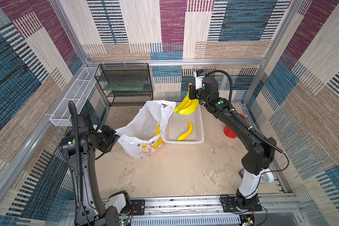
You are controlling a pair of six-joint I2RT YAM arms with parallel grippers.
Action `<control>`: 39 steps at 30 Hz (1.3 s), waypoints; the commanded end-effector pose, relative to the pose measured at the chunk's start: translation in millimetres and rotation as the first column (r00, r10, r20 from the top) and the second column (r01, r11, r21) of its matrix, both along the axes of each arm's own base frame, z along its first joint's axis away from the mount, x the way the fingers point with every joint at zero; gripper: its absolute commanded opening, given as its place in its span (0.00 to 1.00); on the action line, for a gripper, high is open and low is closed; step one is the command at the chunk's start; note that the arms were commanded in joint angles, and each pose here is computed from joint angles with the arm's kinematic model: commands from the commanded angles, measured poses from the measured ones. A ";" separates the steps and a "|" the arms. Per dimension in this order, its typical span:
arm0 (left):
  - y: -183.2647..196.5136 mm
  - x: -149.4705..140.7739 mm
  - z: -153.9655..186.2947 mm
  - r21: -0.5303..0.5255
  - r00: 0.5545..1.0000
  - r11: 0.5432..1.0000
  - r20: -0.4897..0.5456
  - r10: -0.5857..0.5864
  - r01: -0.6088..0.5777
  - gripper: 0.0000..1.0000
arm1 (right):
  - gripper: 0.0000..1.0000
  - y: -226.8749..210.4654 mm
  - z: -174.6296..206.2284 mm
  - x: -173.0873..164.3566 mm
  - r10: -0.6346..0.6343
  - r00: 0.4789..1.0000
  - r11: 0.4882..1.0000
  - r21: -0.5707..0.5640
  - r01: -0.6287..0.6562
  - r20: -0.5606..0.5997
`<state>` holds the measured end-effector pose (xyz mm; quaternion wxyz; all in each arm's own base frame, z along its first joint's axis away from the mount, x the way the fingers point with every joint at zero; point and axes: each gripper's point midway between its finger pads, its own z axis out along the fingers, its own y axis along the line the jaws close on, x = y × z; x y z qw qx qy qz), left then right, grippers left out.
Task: Place the banana into a plastic bag & tie a knot
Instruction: Pick up the banana from the basket, then place the banana into the plastic bag.
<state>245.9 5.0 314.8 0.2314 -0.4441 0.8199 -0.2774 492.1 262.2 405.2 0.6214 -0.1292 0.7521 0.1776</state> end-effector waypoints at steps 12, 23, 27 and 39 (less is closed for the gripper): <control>1.9 1.6 0.4 0.022 1.000 1.000 0.010 -0.006 0.006 0.00 | 0.00 160.0 95.2 -169.1 0.436 0.692 0.862 -0.045 -0.505 0.575; 4.6 16.2 10.4 0.003 1.000 1.000 0.026 0.009 -0.009 0.00 | 0.00 225.5 22.3 -124.6 0.506 0.650 0.851 -0.204 -0.485 0.567; 5.1 26.4 14.2 -0.022 0.999 1.000 0.030 0.013 -0.012 0.00 | 0.00 226.3 -2.6 -99.1 0.442 0.685 0.897 -0.266 -0.353 0.579; 13.0 45.1 16.3 -0.020 0.999 0.999 0.039 0.031 -0.031 0.00 | 0.00 247.8 -75.9 -116.7 0.602 0.644 0.765 -0.571 -0.297 0.472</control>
